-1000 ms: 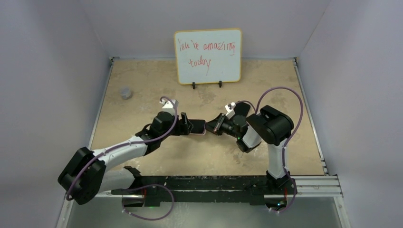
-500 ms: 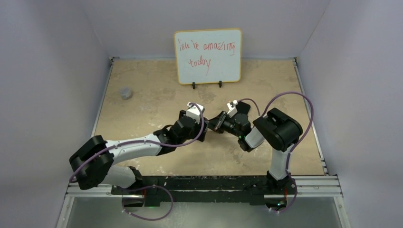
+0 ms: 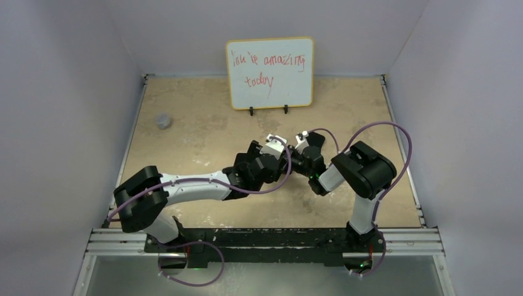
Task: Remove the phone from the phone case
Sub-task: Remove the phone case from the phone.
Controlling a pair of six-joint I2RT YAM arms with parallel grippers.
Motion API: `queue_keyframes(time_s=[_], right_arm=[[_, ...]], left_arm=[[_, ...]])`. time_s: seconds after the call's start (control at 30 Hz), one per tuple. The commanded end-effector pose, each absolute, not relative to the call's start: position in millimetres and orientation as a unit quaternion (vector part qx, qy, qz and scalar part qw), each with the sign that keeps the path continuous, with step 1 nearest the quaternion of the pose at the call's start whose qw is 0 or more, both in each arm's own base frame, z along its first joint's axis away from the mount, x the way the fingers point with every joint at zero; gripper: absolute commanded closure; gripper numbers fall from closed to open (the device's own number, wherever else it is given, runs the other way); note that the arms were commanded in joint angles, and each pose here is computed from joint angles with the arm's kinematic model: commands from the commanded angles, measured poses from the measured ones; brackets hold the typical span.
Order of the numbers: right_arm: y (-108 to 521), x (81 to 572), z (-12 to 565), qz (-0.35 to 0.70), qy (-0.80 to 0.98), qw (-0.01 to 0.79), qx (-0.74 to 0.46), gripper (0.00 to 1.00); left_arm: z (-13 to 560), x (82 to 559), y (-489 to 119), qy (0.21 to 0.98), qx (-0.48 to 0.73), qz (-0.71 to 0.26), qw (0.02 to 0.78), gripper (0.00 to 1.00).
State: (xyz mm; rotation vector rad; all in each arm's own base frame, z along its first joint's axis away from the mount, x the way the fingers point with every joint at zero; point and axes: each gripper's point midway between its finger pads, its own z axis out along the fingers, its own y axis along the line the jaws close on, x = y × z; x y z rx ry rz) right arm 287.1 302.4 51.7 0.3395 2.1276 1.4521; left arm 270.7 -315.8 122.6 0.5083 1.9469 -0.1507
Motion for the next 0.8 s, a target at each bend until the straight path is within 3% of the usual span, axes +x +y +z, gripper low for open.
queue_keyframes(time_s=[0.0,0.77], right_arm=[[306,302,79,0.552,0.767,0.305,0.116,1.0],[319,294,118,0.6,0.731,0.312,0.096,1.0]], left_arm=[[125,278,-310,0.82,0.191,-0.033,0.539,0.23],[107,266,-300,0.833,0.209,-0.031,0.511,0.24]])
